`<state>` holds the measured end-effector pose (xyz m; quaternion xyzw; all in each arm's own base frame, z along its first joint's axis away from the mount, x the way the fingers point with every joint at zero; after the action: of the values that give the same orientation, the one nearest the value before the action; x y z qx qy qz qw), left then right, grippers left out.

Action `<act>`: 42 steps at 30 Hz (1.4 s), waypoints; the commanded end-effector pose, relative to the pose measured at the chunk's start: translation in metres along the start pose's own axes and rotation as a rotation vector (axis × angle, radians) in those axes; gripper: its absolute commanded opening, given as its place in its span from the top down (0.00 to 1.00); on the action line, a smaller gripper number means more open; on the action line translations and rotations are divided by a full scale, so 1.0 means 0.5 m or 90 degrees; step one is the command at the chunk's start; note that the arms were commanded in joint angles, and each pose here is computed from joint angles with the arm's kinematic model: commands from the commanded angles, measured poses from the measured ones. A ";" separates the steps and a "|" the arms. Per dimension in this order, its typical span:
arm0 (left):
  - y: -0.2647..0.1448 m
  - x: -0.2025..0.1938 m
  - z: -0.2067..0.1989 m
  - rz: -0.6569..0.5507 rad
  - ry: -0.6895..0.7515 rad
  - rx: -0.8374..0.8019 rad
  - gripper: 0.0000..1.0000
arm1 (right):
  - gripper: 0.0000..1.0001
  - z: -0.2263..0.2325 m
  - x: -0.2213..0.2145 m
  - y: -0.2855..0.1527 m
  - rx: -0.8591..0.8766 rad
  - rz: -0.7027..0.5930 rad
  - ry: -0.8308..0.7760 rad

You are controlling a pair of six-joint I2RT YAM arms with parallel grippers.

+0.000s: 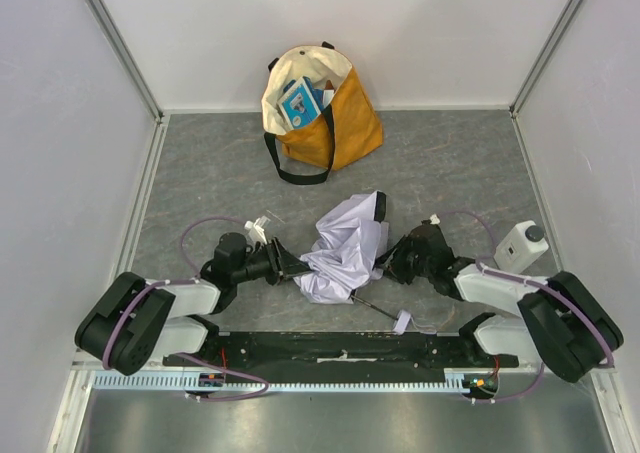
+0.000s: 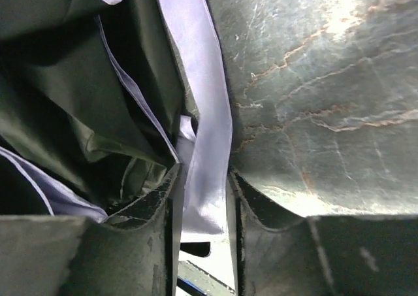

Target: Put away the umbrella

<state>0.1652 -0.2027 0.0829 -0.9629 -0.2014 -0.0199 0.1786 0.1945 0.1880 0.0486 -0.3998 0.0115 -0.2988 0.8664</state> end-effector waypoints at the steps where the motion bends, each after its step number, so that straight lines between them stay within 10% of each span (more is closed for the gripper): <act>1: -0.007 0.016 -0.052 -0.031 0.017 -0.081 0.98 | 0.60 -0.015 0.009 -0.018 -0.022 -0.044 -0.002; 7: -0.014 0.018 -0.084 -0.037 0.023 -0.144 0.98 | 1.00 -0.004 0.014 -0.024 -0.001 -0.051 -0.032; 42: -0.128 -0.032 -0.276 -0.014 0.233 -0.476 0.98 | 1.00 0.046 0.150 0.093 -0.009 -0.094 -0.153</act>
<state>0.1493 -0.2080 0.1537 -0.9798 -0.1766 -0.0938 -0.0016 0.2746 0.1791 0.0441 -0.4614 -0.0918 -0.3164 0.8237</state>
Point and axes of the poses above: each gripper's point midway between its finger pads, its own y axis out along the fingers, its own z axis along the line the jaws close on, x = y × z, the point moved 4 cm from there along -y, back along the fingers, and after that the axes turned 7 degrees about -y, right-handed, at the moved point
